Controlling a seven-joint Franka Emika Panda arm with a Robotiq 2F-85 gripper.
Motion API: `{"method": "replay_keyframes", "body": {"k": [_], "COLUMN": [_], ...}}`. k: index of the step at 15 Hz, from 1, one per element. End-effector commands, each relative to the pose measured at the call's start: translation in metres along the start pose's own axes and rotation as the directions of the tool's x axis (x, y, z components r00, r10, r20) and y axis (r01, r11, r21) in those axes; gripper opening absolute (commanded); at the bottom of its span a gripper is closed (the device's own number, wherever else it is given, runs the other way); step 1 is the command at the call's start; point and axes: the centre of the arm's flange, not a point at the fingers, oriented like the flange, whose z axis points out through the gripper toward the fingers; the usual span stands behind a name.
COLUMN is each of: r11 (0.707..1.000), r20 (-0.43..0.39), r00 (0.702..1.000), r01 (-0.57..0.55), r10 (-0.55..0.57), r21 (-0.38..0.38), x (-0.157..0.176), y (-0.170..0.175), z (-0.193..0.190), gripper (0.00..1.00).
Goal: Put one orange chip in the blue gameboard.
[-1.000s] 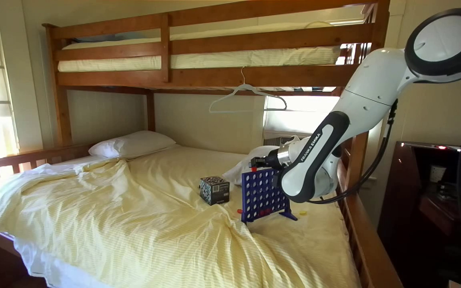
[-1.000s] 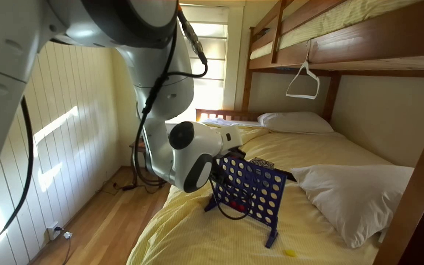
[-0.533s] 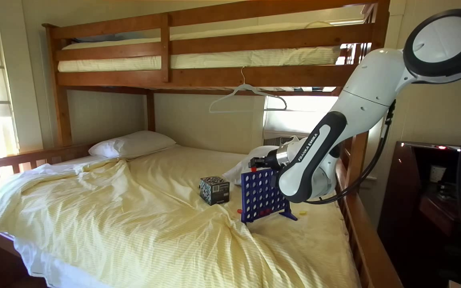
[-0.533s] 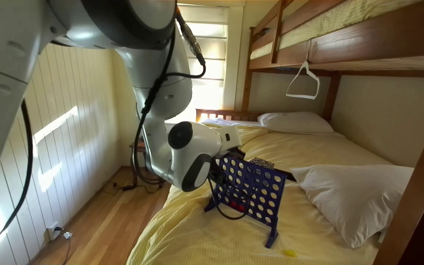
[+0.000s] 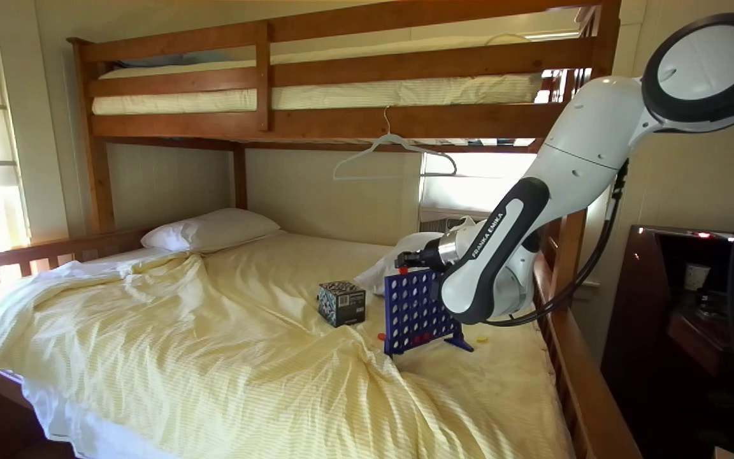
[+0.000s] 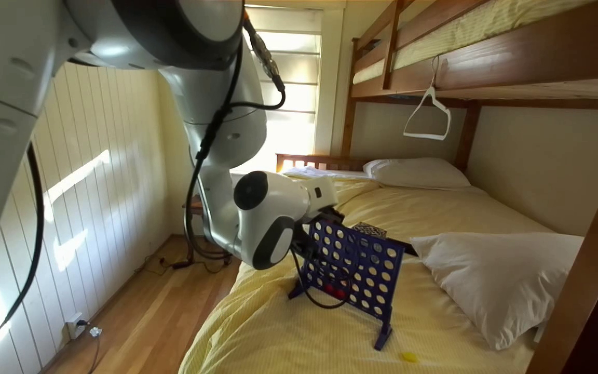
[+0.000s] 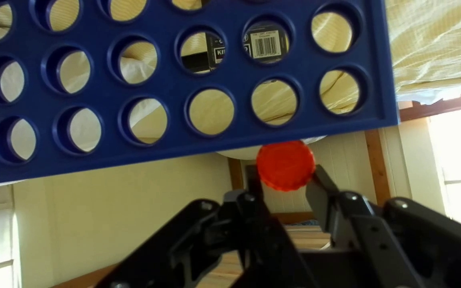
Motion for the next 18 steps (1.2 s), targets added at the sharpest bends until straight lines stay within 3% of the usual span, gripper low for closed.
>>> {"method": "replay_keyframes", "body": {"k": [1,6,18], "r11": [0.999,0.998,0.995], "r20": [-0.032,-0.043,0.054], "r00": [0.999,0.999,0.997], "r01": [0.014,0.005,0.053], "r10": [-0.015,-0.007,-0.049], "r21": [-0.042,-0.055,-0.080], "x": [-0.010,-0.018,-0.018], "y": [-0.005,-0.010,-0.013], "z": [0.006,0.008,0.010], "gripper": [0.09,0.09,0.09]}}
